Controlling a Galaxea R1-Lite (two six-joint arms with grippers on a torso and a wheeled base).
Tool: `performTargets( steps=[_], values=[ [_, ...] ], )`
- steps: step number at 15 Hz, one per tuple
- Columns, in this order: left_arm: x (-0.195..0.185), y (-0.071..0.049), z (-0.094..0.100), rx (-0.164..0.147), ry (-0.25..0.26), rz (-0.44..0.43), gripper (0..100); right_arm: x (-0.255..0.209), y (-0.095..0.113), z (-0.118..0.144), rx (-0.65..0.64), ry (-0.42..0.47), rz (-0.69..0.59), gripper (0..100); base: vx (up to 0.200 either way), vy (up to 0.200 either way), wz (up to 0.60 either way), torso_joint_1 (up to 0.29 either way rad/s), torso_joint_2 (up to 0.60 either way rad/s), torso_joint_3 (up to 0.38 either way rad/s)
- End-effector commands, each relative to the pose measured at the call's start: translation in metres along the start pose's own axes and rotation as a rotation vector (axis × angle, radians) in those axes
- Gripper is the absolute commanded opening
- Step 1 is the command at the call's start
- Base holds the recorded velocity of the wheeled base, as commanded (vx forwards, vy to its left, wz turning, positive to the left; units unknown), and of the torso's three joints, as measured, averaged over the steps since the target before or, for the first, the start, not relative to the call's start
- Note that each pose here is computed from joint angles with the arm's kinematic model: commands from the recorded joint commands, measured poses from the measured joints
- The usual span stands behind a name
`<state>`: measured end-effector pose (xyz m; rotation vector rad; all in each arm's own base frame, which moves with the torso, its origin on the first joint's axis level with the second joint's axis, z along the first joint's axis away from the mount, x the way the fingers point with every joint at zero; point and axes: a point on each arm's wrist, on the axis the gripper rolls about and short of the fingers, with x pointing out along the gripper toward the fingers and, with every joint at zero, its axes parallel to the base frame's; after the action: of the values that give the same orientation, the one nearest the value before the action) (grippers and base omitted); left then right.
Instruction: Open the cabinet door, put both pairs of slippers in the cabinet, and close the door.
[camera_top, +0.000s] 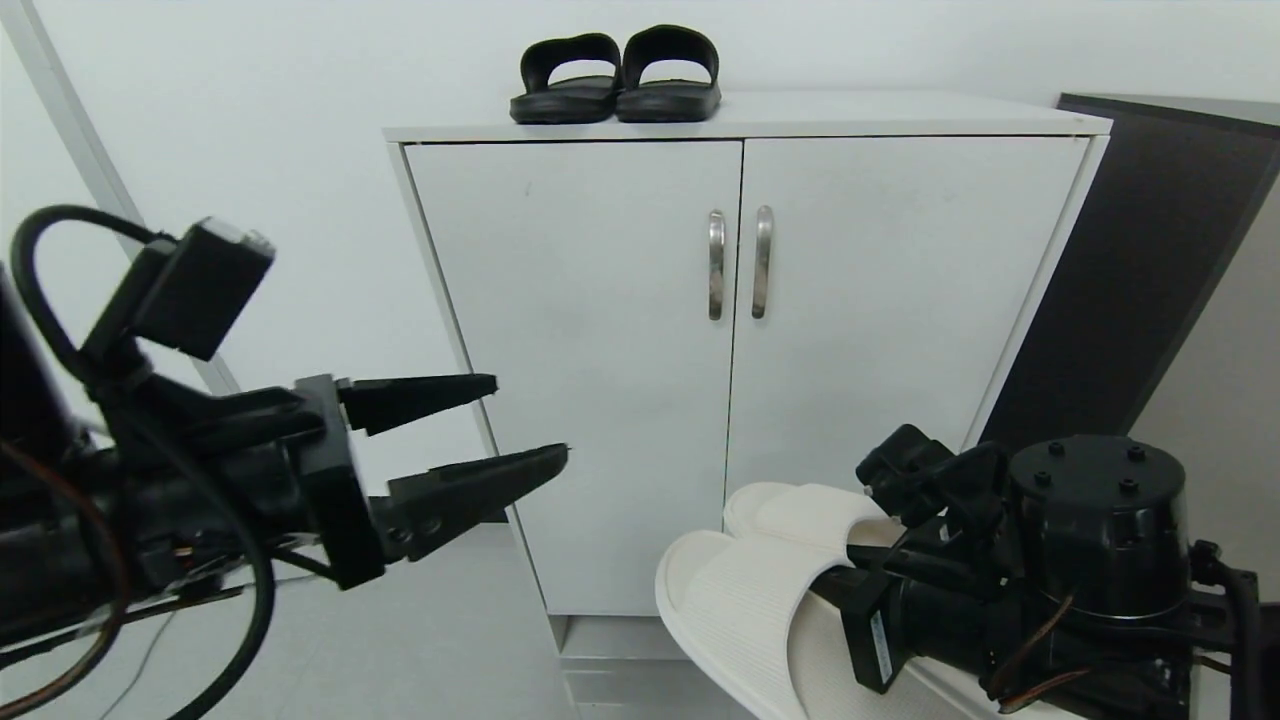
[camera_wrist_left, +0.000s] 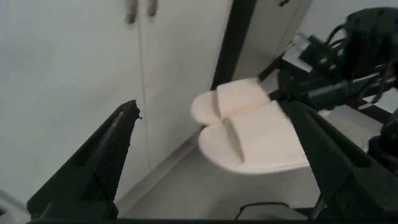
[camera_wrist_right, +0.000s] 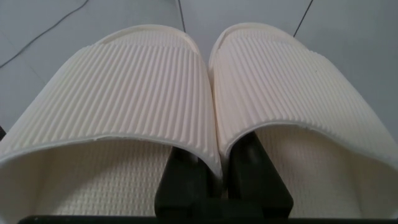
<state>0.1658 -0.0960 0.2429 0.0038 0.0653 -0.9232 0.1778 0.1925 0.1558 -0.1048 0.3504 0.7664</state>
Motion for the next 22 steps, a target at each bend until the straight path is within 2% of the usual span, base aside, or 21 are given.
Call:
performTargets(
  steps=[1,3,4,8,9,10,13,15,18,20,22],
  values=[
    [0.05,0.002,0.0,-0.042,0.016,-0.079,100,0.002,0.0,-0.001,0.001,0.007,-0.001,0,0.0,0.0,0.0,0.0,0.0,0.0],
    [0.076,0.006,0.011,-0.099,-0.036,-0.11,100,0.003,-0.001,-0.003,0.002,0.013,-0.007,0,0.0,0.0,0.0,0.0,0.0,0.0],
    [0.086,0.009,0.015,-0.118,-0.044,-0.112,100,0.003,-0.002,-0.003,0.003,0.014,-0.007,0,0.0,0.0,0.0,0.0,0.0,0.0],
    [0.119,0.017,0.02,-0.114,-0.047,-0.196,100,0.004,-0.004,-0.003,0.006,0.015,-0.014,0,0.0,0.0,0.0,0.0,0.0,0.0],
    [0.143,0.021,0.021,-0.115,-0.05,-0.232,100,0.004,-0.005,-0.003,0.006,0.015,-0.021,0,0.0,0.0,0.0,0.0,0.0,0.0],
    [0.158,0.024,0.023,-0.132,-0.054,-0.239,100,0.004,-0.006,-0.003,0.009,0.017,-0.023,0,0.0,0.0,0.0,0.0,0.0,0.0],
    [0.181,0.029,0.037,-0.211,-0.051,-0.292,100,0.004,-0.009,-0.003,0.012,0.016,-0.03,0,0.0,0.0,0.0,0.0,0.0,0.0],
    [0.191,0.031,0.043,-0.237,-0.029,-0.322,100,0.004,-0.009,-0.003,0.012,0.016,-0.03,0,0.0,0.0,0.0,0.0,0.0,0.0],
    [0.209,0.038,0.043,-0.257,-0.039,-0.289,100,0.005,-0.009,-0.004,0.012,0.021,-0.03,0,0.0,0.0,0.0,0.0,0.0,0.0],
    [0.216,0.037,0.046,-0.254,-0.065,-0.228,100,0.006,-0.009,-0.005,0.012,0.026,-0.03,0,0.0,0.0,0.0,0.0,0.0,0.0],
    [0.217,0.038,0.051,-0.258,-0.067,-0.192,100,0.007,-0.009,-0.006,0.012,0.03,-0.03,0,0.0,0.0,0.0,0.0,0.0,0.0]
  ],
)
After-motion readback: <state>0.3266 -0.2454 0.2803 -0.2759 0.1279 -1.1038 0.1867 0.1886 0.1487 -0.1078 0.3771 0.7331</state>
